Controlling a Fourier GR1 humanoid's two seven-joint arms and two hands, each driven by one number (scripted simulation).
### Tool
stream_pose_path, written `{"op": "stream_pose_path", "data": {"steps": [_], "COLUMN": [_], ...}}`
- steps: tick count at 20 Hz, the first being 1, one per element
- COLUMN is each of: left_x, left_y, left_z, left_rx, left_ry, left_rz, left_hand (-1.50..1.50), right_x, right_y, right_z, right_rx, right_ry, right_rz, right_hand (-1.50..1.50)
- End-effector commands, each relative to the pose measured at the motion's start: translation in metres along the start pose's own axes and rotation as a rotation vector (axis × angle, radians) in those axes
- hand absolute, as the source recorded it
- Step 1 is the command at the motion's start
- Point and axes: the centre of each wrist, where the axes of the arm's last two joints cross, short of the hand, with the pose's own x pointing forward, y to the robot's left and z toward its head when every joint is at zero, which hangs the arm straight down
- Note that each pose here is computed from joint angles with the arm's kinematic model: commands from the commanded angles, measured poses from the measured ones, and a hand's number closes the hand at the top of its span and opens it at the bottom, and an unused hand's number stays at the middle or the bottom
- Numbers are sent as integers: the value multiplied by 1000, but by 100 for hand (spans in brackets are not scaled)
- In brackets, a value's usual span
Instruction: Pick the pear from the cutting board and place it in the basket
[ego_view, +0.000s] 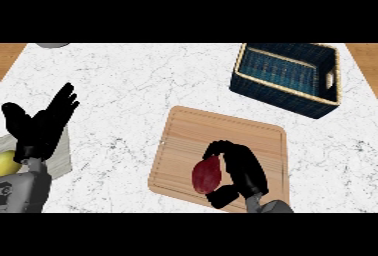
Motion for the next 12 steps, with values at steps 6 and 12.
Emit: {"op": "stream_pose_path", "data": {"steps": [6, 12], "left_x": [5, 4], "left_y": [-24, -32], "left_z": [-13, -12], "left_rx": [-46, -49], "left_ry": [-9, -7], "left_rz": [-8, -4], "left_hand": [0, 0], "right_x": [119, 165], "right_y": [34, 14], "right_z": [1, 19], "right_rx": [35, -136], "right_ry": [79, -113], "right_rz": [257, -101], "right_hand": [150, 150]}}
